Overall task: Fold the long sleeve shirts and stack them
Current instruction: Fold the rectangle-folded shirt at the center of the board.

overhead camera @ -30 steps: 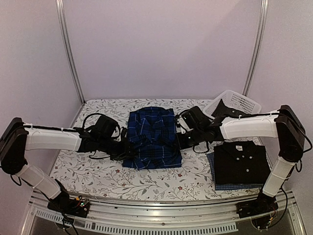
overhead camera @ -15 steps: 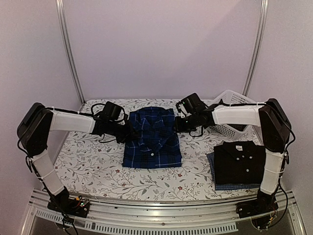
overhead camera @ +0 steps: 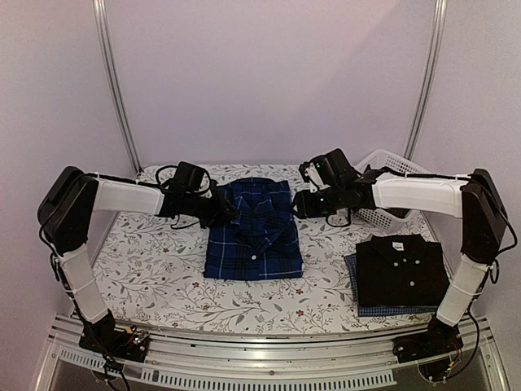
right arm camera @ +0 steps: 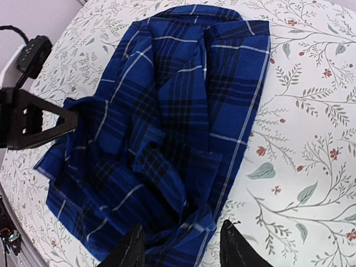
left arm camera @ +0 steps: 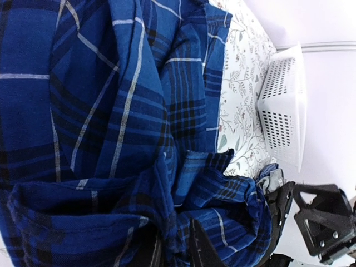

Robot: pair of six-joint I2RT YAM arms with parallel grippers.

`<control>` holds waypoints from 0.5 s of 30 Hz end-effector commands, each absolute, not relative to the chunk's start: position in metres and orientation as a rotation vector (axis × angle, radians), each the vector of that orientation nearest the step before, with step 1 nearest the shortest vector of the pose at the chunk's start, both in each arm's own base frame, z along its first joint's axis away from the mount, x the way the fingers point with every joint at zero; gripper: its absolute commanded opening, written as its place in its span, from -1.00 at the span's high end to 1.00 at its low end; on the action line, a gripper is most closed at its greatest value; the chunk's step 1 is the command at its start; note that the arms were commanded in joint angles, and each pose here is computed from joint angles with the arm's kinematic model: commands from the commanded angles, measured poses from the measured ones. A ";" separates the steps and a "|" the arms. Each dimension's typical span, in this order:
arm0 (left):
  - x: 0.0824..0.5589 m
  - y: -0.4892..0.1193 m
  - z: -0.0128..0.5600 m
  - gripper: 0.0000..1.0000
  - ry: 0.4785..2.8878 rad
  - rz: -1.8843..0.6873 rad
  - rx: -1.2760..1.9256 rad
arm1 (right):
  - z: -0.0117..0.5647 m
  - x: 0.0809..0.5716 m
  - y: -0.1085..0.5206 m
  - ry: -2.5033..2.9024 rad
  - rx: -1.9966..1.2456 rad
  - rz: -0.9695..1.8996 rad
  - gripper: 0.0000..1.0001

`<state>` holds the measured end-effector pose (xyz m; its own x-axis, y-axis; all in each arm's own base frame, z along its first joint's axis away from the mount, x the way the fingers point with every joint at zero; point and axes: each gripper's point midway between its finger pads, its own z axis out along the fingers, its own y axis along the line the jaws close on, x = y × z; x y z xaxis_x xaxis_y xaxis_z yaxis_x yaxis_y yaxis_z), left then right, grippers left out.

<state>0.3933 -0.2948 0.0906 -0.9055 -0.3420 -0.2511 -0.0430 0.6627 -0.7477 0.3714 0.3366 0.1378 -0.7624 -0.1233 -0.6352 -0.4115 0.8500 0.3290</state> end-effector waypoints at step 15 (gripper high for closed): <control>0.400 -0.299 0.092 0.68 2.488 -1.139 -0.254 | 0.127 0.258 0.398 2.401 -0.630 0.847 0.40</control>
